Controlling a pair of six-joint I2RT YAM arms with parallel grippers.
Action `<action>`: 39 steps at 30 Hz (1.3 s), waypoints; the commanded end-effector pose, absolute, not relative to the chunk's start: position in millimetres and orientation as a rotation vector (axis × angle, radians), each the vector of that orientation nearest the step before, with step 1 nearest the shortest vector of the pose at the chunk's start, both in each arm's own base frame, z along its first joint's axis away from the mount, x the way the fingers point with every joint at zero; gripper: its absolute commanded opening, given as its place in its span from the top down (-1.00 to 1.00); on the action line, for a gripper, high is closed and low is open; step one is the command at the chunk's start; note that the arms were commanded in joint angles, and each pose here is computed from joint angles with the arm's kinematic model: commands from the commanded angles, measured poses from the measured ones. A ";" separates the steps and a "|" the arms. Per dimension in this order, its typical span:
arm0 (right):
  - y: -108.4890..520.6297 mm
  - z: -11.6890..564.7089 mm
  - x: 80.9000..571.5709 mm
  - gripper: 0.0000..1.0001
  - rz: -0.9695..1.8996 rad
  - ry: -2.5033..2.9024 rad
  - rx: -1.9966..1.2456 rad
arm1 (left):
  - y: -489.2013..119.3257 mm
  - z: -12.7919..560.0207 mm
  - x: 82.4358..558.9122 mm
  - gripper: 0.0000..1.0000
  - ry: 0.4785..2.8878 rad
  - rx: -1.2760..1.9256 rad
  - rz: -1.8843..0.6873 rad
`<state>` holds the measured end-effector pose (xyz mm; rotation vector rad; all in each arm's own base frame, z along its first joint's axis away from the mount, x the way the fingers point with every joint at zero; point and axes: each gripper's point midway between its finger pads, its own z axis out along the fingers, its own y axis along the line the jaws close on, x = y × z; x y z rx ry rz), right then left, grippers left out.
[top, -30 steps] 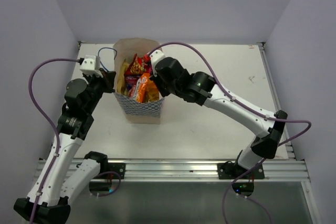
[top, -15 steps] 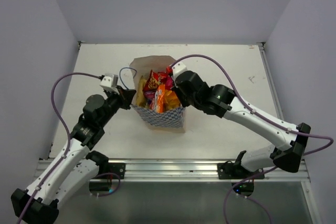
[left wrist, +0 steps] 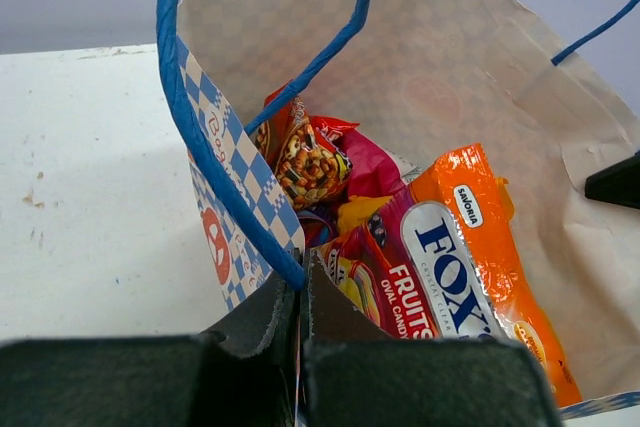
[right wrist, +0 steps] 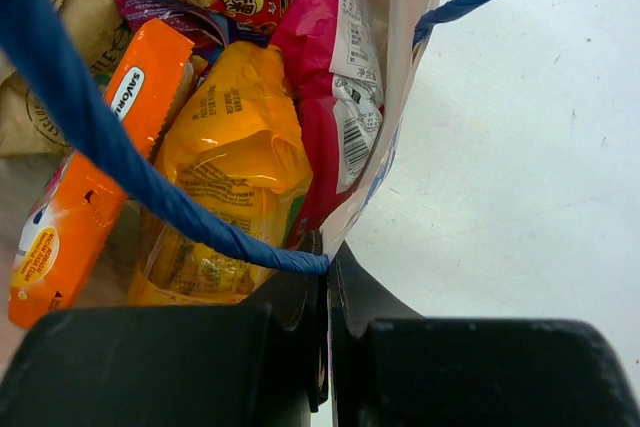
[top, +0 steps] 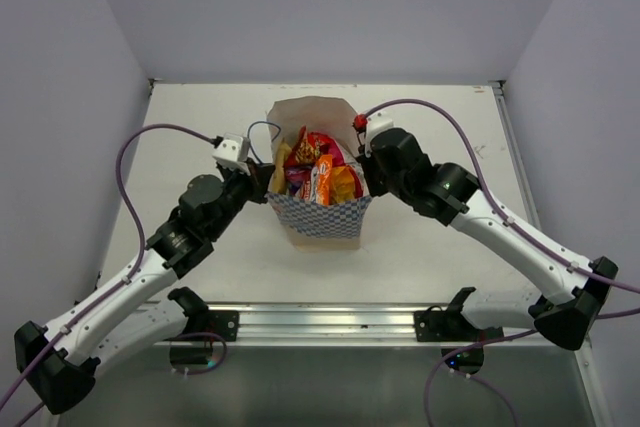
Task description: Place the snacks into the paper bag
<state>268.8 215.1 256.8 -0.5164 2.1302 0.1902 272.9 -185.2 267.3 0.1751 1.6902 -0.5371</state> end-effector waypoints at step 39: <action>112.5 417.2 244.1 -0.55 0.152 1.641 -0.149 | -43.6 452.8 213.6 -0.46 1.188 -0.259 -0.228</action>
